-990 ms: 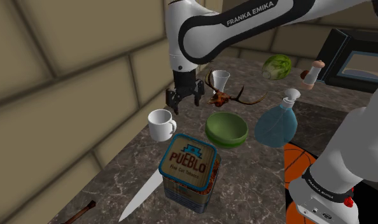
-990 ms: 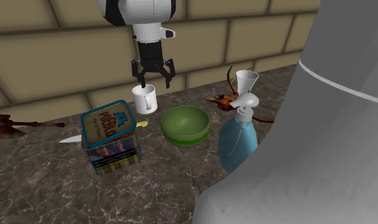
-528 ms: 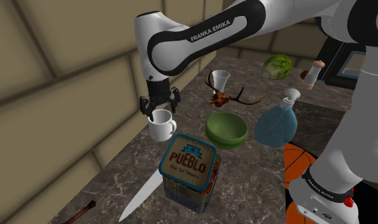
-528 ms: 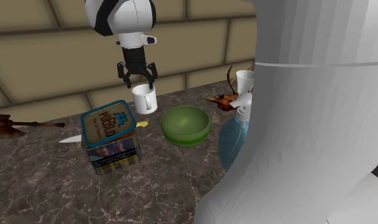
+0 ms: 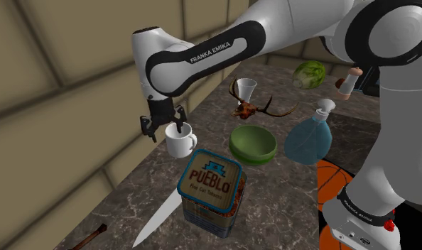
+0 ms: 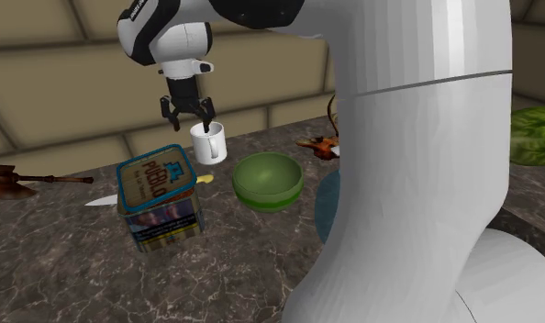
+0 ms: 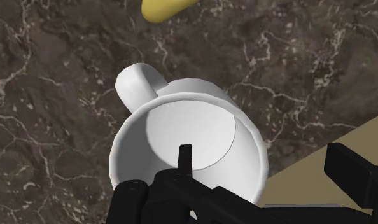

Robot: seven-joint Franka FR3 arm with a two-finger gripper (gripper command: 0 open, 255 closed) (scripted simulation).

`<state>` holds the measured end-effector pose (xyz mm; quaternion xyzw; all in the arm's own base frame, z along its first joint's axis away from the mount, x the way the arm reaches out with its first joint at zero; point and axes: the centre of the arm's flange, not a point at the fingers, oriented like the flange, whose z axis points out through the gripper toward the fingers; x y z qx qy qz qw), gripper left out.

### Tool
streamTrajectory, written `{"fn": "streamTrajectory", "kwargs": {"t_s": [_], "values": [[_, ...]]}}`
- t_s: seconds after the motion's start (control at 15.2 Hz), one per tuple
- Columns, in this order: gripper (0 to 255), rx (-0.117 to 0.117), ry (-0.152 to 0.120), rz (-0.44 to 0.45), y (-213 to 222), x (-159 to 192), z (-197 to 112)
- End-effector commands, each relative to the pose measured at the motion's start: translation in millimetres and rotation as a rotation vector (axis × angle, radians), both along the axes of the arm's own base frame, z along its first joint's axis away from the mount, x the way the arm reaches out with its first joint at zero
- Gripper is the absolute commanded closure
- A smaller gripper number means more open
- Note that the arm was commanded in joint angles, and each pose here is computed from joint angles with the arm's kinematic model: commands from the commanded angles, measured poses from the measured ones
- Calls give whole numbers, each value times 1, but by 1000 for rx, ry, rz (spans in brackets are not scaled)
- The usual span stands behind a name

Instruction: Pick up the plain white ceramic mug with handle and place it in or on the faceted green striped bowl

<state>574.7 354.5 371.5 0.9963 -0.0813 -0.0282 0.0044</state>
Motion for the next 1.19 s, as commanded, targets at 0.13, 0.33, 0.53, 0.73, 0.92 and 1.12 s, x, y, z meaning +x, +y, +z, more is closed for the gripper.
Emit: {"fn": "streamTrajectory", "kwargs": {"t_s": [0.13, 0.33, 0.53, 0.73, 0.92, 1.12], "values": [[0, 0, -1, 0, 0, 0, -21], [0, 0, -1, 0, 0, -1, -24], [0, 0, -1, 0, 0, -1, -24], [255, 0, -1, 0, 0, -1, -24], [255, 0, -1, 0, 0, -1, -24], [255, 0, -1, 0, 0, -1, -24]]}}
